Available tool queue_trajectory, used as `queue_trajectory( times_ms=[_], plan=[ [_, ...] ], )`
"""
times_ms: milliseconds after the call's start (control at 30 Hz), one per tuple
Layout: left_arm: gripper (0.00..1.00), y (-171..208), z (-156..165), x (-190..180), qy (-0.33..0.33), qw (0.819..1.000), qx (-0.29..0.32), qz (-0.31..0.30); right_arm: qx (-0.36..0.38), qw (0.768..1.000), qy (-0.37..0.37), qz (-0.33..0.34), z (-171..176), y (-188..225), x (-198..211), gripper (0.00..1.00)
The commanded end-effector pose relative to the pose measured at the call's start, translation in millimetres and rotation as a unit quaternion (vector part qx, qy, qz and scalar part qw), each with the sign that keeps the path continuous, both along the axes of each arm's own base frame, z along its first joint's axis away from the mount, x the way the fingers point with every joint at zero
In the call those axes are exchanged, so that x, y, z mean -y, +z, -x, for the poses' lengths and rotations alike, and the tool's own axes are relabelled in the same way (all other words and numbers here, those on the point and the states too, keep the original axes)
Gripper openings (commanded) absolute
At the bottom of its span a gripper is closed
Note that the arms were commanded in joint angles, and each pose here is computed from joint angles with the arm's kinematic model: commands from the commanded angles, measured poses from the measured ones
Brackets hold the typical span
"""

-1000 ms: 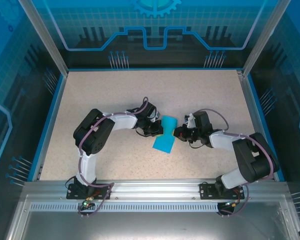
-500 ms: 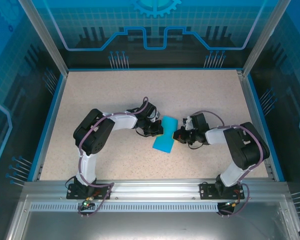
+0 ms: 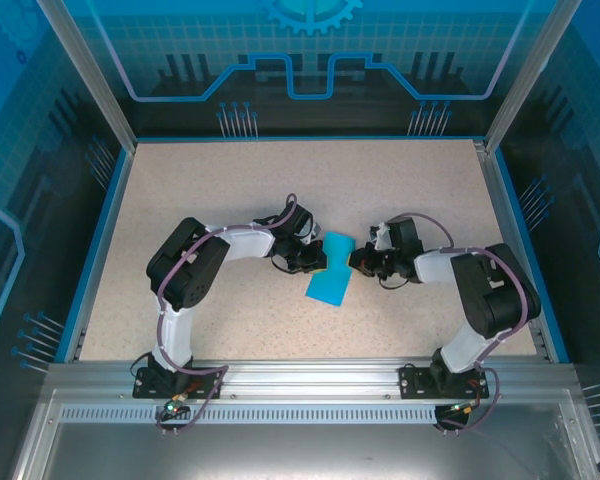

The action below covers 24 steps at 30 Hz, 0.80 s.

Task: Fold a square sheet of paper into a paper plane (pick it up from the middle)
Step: Fold the square sheet of paper in half at the center of the table.

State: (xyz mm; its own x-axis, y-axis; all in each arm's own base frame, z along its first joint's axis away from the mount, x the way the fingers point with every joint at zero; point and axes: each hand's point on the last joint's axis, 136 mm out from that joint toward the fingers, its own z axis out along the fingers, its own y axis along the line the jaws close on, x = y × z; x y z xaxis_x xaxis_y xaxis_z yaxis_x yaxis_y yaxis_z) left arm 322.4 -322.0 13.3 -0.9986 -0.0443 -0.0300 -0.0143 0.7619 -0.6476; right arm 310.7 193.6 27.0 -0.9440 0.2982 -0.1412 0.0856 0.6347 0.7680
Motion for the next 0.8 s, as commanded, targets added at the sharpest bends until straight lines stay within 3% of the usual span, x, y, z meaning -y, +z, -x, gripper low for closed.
queue_trajectory(
  times_ms=[0, 167, 500, 767],
  plan=[
    [0.0, -45, 32, -23, -0.009, 0.996, -0.056, -0.076, -0.018, 1.0, 0.005, -0.003, -2, -14, 2, 0.0],
    [0.0, -45, 32, -24, -0.01, 0.996, -0.053, -0.076, -0.051, 0.998, -0.009, 0.026, 3, -37, 10, 0.0],
    [0.0, -44, 33, -24, -0.011, 0.996, -0.053, -0.078, 0.008, 1.0, -0.003, 0.025, -22, 15, 5, 0.0],
    [0.0, -41, 30, -22, -0.012, 0.996, -0.05, -0.073, -0.029, 0.999, -0.009, 0.03, -25, -16, 7, 0.0]
  ],
)
